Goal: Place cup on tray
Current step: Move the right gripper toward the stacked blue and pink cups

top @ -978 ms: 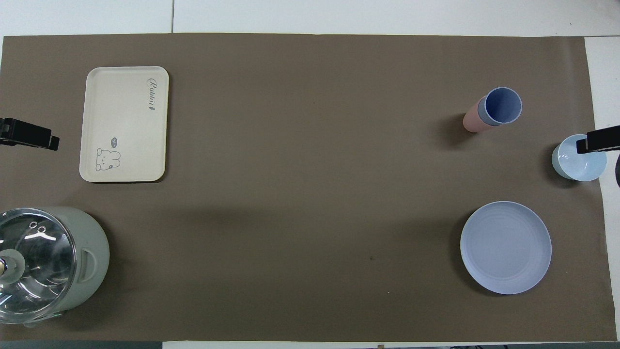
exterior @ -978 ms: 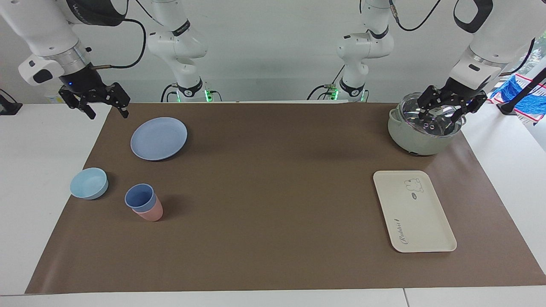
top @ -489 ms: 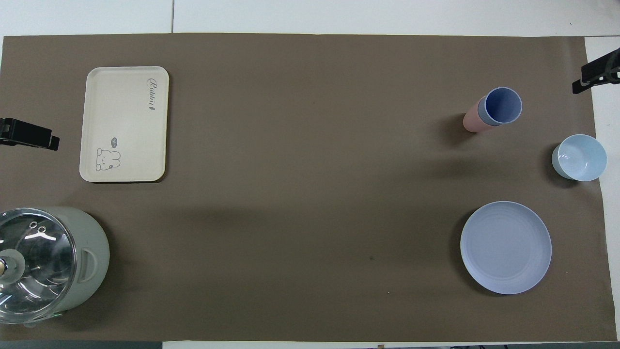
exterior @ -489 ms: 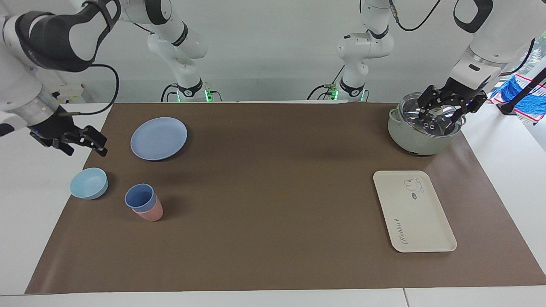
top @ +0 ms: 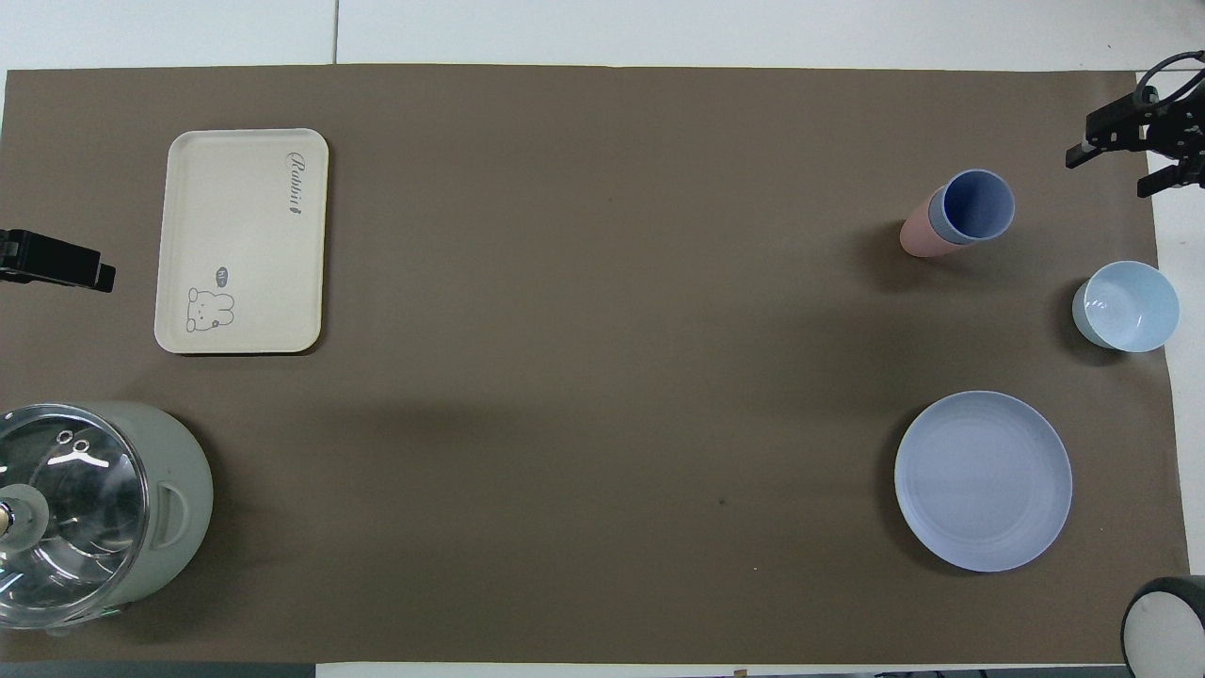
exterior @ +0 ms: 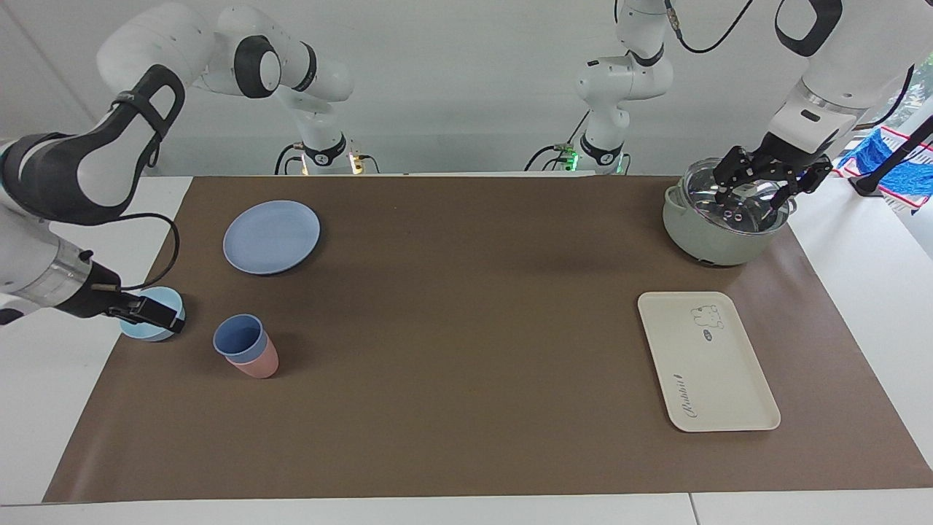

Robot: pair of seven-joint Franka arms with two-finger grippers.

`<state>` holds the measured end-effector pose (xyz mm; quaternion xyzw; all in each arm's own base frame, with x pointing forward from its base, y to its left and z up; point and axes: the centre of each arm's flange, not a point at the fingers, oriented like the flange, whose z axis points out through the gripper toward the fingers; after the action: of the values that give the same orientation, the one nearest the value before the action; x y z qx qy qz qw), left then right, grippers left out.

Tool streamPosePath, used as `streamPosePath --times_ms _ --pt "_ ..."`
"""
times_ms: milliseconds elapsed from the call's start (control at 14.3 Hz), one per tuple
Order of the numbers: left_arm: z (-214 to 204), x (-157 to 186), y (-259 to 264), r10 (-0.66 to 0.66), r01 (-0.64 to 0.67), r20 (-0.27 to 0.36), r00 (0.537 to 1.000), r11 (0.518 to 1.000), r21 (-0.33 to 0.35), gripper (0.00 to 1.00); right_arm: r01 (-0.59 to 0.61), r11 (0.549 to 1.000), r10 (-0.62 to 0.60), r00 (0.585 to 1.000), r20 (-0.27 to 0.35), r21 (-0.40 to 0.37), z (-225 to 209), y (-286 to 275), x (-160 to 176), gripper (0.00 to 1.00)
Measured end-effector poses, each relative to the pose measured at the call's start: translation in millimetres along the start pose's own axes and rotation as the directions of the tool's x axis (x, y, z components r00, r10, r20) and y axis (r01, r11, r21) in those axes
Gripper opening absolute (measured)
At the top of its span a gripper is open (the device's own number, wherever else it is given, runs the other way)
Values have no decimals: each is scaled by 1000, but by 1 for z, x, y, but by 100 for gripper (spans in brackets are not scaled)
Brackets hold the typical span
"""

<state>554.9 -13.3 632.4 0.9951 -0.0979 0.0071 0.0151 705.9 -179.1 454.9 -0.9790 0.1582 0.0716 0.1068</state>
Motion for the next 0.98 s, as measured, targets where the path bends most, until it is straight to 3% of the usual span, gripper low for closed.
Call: streamPosePath --times_ms 419,768,978 --pt "0 0 0 0 0 0 1000 1000 0 100 -103 993 102 995 19 49 32 1 18 100" --pt "0 0 0 0 0 0 1000 1000 0 100 -238 962 247 967 -57 138 30 -3 32 100" --pt "0 0 0 0 0 0 1000 1000 0 100 -331 925 341 940 -22 187 36 -14 34 100"
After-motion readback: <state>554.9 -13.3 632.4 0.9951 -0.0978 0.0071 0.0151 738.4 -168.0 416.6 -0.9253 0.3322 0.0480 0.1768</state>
